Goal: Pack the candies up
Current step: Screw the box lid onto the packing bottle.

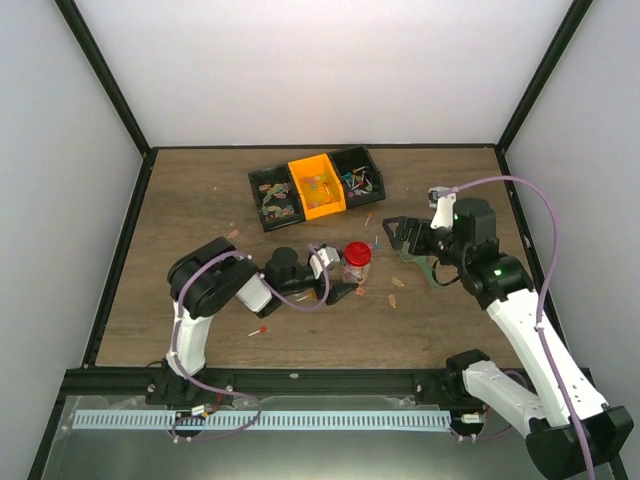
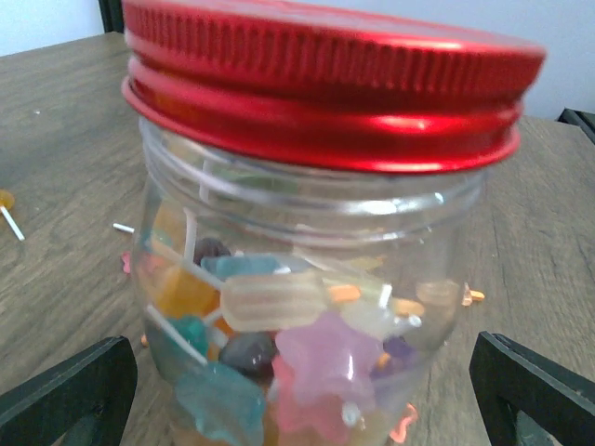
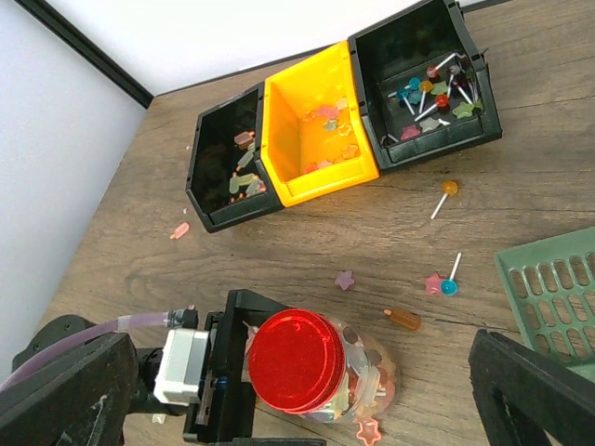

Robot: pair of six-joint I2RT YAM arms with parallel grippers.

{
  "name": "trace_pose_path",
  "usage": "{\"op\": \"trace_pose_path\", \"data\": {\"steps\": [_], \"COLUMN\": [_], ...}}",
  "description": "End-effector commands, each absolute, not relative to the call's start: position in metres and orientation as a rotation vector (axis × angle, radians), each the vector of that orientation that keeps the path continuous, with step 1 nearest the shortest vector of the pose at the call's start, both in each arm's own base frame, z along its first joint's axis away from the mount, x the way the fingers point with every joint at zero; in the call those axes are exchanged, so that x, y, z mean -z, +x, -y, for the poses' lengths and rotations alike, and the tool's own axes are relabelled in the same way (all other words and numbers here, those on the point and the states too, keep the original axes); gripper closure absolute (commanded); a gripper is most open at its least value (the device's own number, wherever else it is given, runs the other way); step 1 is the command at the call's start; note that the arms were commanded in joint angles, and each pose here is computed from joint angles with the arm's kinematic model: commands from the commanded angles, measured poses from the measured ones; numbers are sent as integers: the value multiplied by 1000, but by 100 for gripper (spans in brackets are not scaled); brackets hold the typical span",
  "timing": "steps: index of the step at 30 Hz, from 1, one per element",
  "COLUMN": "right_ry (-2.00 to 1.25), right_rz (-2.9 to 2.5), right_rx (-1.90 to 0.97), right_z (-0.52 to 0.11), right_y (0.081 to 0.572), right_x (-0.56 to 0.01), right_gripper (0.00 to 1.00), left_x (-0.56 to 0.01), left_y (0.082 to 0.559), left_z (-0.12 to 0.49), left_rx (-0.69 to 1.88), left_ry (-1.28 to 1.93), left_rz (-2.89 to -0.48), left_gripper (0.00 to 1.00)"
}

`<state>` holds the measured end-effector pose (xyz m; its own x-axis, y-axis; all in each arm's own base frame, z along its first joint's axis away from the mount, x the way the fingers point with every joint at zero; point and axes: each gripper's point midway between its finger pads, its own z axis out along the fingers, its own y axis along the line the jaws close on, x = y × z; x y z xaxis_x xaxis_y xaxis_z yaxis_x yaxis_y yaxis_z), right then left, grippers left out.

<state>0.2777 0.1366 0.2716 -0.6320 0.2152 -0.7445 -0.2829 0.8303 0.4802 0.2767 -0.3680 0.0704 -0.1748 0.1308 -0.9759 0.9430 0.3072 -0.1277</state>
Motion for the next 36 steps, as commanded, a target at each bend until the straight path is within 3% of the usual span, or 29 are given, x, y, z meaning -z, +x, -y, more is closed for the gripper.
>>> {"op": "trace_pose_path", "data": {"steps": [1, 22, 33, 36], "right_ry": [-74, -35, -59, -55], "right_rz": [-2096, -2151, -2137, -2140], "right_rx": [-736, -779, -919, -1011], "right_z": [-135, -139, -155, -164], "right_y": [271, 269, 264, 262], "right_x": [-292, -261, -263, -257], "right_gripper": [0, 1, 2, 5], "left_x": [-67, -68, -63, -63], "left_y": [280, 288, 287, 286], "left_z": [375, 393, 394, 394], "left_rx": [983, 1006, 1027, 1031], "left_ry": [1045, 1050, 1046, 1047], "left_rz": [-1524, -1482, -1489, -1489], "left_gripper": [0, 0, 19, 20]}}
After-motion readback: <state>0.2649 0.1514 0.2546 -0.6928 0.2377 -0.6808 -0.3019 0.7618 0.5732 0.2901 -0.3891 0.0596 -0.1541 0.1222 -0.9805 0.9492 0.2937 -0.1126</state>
